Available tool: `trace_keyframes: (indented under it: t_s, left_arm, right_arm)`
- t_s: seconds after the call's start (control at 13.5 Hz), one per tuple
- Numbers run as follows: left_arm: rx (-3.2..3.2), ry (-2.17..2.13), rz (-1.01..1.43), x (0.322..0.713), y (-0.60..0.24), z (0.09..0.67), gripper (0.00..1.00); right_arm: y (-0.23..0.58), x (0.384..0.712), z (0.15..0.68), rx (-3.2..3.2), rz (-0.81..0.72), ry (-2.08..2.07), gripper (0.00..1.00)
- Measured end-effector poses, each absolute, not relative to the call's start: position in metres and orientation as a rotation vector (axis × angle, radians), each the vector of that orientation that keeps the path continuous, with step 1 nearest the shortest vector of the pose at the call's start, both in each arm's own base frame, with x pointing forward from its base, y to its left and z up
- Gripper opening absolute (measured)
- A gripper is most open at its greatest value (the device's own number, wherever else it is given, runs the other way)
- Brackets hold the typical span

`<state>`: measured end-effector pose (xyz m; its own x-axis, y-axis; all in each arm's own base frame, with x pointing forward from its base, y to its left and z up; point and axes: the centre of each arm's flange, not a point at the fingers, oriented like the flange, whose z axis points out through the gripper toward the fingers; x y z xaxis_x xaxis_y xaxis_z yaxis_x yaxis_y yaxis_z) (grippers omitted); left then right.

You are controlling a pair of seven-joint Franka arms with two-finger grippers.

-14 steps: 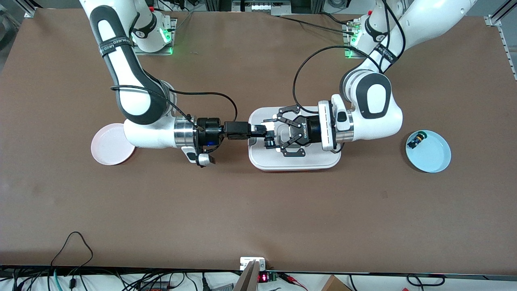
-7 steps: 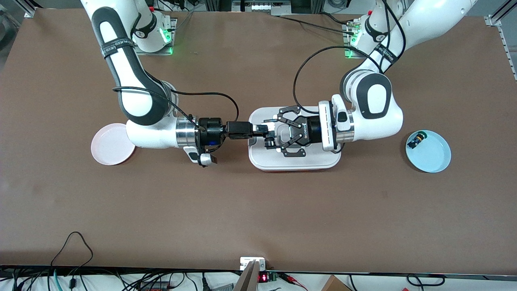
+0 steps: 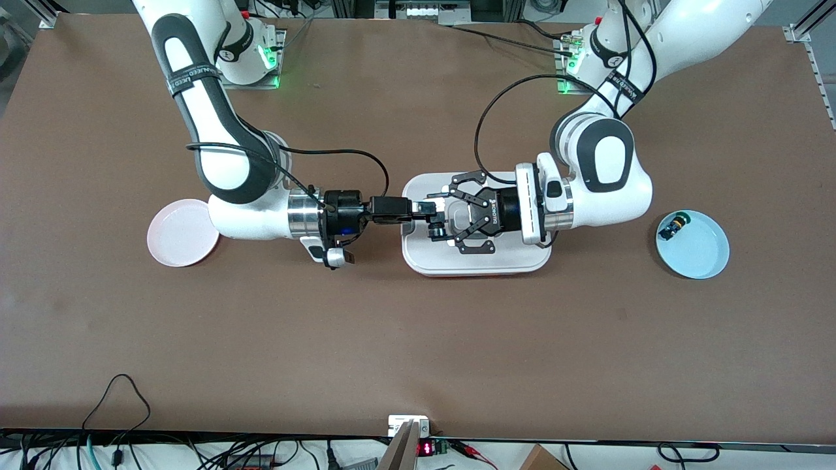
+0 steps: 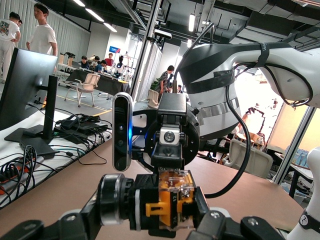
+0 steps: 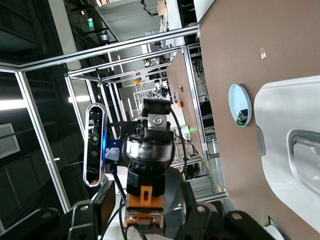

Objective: Transfer orange switch to right arm and place
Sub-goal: 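Close the right gripper on the orange switch, then open the left gripper and withdraw while the right gripper pulls away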

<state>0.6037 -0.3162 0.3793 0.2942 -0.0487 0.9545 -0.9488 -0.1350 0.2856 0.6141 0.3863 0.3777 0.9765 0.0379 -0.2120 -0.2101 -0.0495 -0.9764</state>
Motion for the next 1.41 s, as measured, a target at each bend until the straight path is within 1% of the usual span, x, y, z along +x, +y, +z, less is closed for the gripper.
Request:
trace_keyframes:
  t_s: [0.15, 0.37, 0.44, 0.52, 0.59, 0.67, 1.18, 1.33, 1.41]
  left_arm:
    - [1.477, -0.972, 1.042, 0.6037, -0.3162, 0.3793, 0.72]
    - [1.477, -0.972, 1.042, 0.6037, -0.3162, 0.3793, 0.72]
    - [1.477, -0.972, 1.042, 0.6037, -0.3162, 0.3793, 0.72]
    - [1.477, -0.972, 1.042, 0.6037, -0.3162, 0.3793, 0.72]
    - [1.478, -0.972, 1.042, 0.6037, -0.3156, 0.3782, 0.72]
    - [1.473, -0.984, 1.054, 0.6043, -0.3149, 0.3787, 0.72]
    - [1.473, -0.985, 1.056, 0.6044, -0.3147, 0.3788, 0.72]
    - [1.473, -0.984, 1.056, 0.6045, -0.3146, 0.3789, 0.86]
    - [1.473, -0.984, 1.056, 0.6045, -0.3145, 0.3789, 0.99]
  right_arm:
    - [0.3896, 0.6122, 0.3778, -1.61, 0.205, 0.13, 0.6]
    - [0.393, 0.6104, 0.3777, -1.611, 0.208, 0.126, 0.56]
    - [0.3932, 0.6105, 0.3779, -1.611, 0.204, 0.123, 0.51]
    - [0.3932, 0.6106, 0.3779, -1.611, 0.199, 0.118, 0.5]
    - [0.3931, 0.6113, 0.379, -1.606, 0.196, 0.118, 0.41]
    - [0.3937, 0.6112, 0.3788, -1.6, 0.201, 0.127, 0.34]
    - [0.3939, 0.6112, 0.3784, -1.598, 0.201, 0.128, 0.34]
    - [0.3931, 0.6119, 0.3775, -1.6, 0.194, 0.124, 0.34]
    - [0.3922, 0.6125, 0.377, -1.6, 0.192, 0.125, 0.33]
